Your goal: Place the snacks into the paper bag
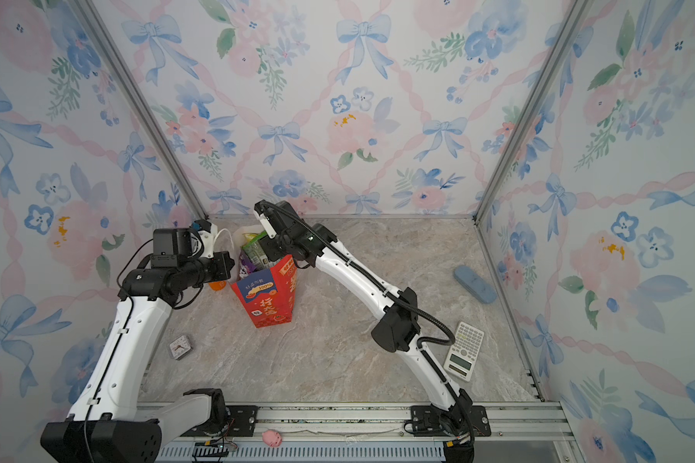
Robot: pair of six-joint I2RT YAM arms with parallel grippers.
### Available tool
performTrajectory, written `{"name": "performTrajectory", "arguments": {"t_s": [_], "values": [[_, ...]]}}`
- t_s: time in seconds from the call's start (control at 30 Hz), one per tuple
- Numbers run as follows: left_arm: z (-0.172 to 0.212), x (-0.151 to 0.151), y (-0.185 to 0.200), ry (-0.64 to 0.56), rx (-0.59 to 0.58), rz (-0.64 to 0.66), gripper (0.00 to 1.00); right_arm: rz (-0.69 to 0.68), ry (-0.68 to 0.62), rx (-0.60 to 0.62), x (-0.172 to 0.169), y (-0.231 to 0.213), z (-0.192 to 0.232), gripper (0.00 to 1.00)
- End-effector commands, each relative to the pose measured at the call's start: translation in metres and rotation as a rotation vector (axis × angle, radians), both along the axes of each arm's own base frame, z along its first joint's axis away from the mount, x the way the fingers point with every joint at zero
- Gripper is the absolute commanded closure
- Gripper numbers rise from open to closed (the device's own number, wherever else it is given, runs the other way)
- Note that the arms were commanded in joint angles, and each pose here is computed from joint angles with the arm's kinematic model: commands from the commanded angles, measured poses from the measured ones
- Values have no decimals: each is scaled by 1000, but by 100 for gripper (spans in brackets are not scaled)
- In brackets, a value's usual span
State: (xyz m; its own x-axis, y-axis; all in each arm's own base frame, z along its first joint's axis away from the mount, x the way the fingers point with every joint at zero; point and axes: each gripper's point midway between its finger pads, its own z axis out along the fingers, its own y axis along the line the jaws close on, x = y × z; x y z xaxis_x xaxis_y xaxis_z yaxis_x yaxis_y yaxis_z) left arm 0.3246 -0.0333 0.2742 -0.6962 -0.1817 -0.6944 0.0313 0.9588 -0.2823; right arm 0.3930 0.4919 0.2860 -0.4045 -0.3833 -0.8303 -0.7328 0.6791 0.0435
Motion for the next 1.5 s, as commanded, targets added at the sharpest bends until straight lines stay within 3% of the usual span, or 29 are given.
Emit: {"name": "performTrajectory", "arguments": {"t_s": [0.0, 0.27, 0.43, 0.53, 0.57, 0.63, 0.67, 0.97, 1.1, 1.27, 1.37, 1.47], "values": [[22, 6, -2, -65, -18, -8, 97, 46, -87, 139, -28, -15, 87, 36], [23, 3, -3, -70, -24, -8, 87, 93, -110, 245, -52, -29, 126, 17], [26, 1, -1, -80, -21, 0, 56, 93, -133, 278, -60, -41, 140, 8], [29, -1, 0, -90, -15, 6, 43, 76, -149, 289, -61, -51, 145, 4], [30, -2, 0, -94, -15, 9, 36, 68, -153, 289, -61, -55, 145, 4], [31, -4, 2, -100, -11, 18, 8, 51, -159, 294, -61, -65, 146, 2], [31, -4, 3, -102, -7, 22, 2, 42, -161, 298, -60, -70, 146, 1], [62, -19, 20, -218, 35, 124, 2, -75, -200, 339, -52, -130, 145, 3], [101, -36, 29, -400, 36, 187, 2, -160, -210, 339, -45, -168, 133, 3], [155, -89, 55, -758, 9, 362, 2, -301, -215, 306, -32, -223, 99, 3], [154, -121, 80, -930, -7, 526, 2, -386, -198, 295, -28, -260, 72, 4], [127, -131, 98, -988, -24, 649, 2, -482, -185, 256, -27, -301, 40, 3]]}}
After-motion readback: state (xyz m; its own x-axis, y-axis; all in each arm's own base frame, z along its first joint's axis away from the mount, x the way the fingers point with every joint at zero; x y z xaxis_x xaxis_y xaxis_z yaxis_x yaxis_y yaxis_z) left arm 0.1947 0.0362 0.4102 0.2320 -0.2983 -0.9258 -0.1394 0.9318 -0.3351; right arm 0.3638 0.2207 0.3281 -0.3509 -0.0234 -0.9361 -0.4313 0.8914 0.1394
